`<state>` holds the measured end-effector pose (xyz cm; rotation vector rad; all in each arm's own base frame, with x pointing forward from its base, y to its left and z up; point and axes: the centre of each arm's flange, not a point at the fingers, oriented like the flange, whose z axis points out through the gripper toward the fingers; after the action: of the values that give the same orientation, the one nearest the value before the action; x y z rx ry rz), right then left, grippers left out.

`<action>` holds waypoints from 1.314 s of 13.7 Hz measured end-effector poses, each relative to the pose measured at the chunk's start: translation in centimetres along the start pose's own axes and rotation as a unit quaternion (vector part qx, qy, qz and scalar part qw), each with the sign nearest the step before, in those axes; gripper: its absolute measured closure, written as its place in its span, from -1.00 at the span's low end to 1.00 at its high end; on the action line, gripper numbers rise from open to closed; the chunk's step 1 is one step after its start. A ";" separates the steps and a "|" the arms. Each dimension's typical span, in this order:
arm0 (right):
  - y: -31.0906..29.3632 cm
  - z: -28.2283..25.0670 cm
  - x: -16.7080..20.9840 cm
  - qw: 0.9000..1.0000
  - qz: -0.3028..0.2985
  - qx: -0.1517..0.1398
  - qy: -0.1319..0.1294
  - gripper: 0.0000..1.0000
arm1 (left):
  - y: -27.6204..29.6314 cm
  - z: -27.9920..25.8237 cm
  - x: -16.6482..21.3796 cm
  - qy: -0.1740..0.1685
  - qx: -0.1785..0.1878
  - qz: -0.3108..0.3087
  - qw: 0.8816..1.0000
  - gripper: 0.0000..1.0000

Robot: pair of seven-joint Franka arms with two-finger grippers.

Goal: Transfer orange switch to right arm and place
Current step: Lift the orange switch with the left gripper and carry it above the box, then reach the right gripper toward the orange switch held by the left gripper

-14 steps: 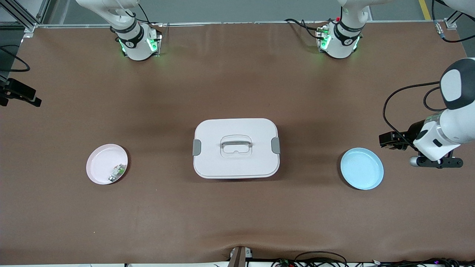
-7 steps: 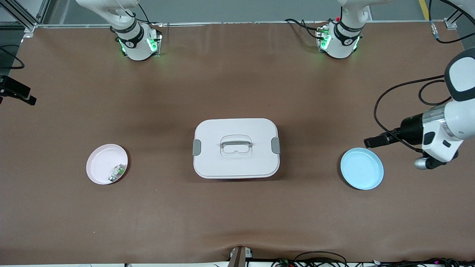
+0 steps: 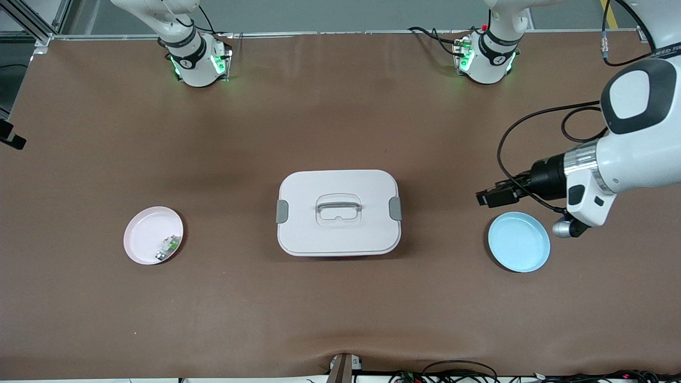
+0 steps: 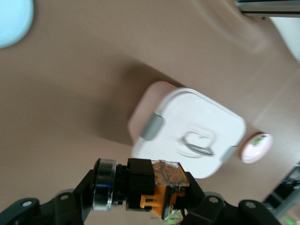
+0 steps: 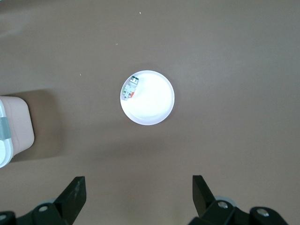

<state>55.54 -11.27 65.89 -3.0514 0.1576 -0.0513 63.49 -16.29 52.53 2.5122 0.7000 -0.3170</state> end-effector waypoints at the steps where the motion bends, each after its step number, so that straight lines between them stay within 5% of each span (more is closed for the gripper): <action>1: -0.2 -0.1 0.2 1.000 -0.006 0.002 0.007 -1.00 | 1.1 0.4 -0.9 -0.004 -0.013 -0.021 1.000 -0.52; 9: -2.5 1.6 1.4 0.998 -0.035 0.059 0.004 -1.00 | 11.1 6.6 -11.9 -0.028 -0.069 -0.199 0.977 -0.52; 14: -7.0 3.9 2.2 0.972 -0.037 0.234 0.004 -1.00 | 14.3 11.0 -15.7 -0.045 -0.094 -0.329 0.939 -0.52; 18: -14.5 5.8 2.8 0.963 -0.050 0.263 0.023 -1.00 | 15.8 14.3 -17.0 -0.061 -0.115 -0.431 0.893 -0.52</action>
<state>60.05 3.25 61.49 -2.5247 -0.0099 -0.1445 56.49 -42.64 52.91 1.8028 1.6628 -0.6402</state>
